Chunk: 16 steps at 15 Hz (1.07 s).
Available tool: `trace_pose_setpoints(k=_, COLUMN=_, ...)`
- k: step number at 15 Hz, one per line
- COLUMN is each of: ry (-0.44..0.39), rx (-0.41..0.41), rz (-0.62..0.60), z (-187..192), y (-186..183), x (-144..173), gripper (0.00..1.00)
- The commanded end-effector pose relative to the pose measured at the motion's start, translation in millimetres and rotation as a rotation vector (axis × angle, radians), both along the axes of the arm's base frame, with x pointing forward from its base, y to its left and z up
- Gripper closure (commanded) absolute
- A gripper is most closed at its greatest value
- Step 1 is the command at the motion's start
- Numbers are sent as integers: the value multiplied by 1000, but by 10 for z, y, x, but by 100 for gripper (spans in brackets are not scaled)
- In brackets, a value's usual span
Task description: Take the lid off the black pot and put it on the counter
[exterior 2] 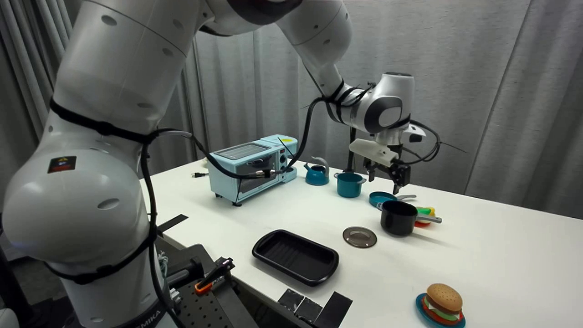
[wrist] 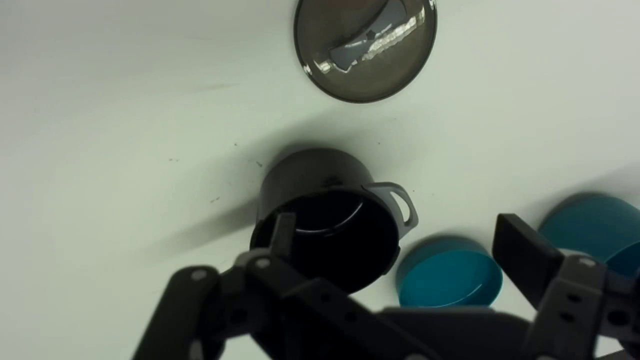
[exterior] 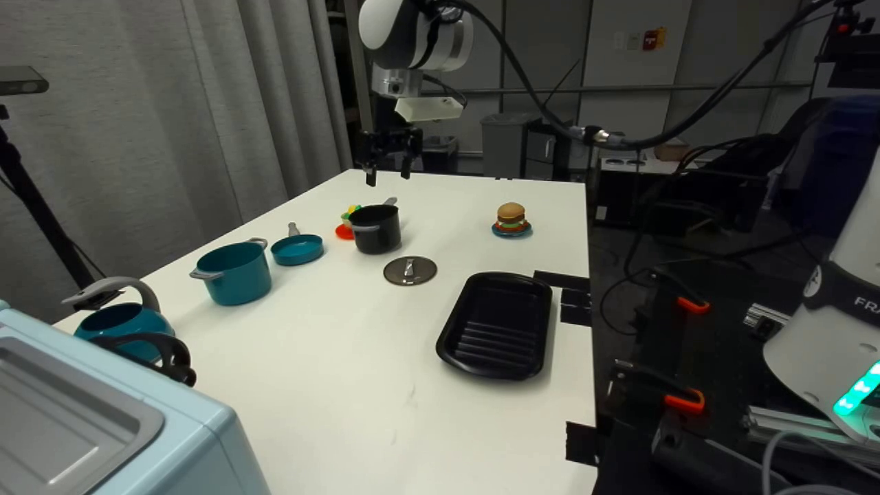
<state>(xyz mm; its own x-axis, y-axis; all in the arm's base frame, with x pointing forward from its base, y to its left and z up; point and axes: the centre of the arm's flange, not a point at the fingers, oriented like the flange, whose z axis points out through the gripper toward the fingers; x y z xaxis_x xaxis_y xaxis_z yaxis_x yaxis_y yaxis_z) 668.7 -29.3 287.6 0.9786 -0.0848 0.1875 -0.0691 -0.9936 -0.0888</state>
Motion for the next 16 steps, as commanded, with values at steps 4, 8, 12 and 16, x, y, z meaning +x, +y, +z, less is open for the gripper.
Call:
trace_pose_setpoints(k=4, ry=-27, rx=-7, rz=15, z=347, y=-20, x=-122, gripper=0)
trace_pose_setpoints(k=8, ry=-41, rx=-3, rz=1, z=296, y=-4, x=-15, gripper=0)
trace_pose_setpoints(k=12, ry=-37, rx=-3, rz=1, z=295, y=-2, x=-45, gripper=0)
trace_pose_setpoints(k=16, ry=-35, rx=-3, rz=1, z=289, y=-2, x=-50, gripper=0)
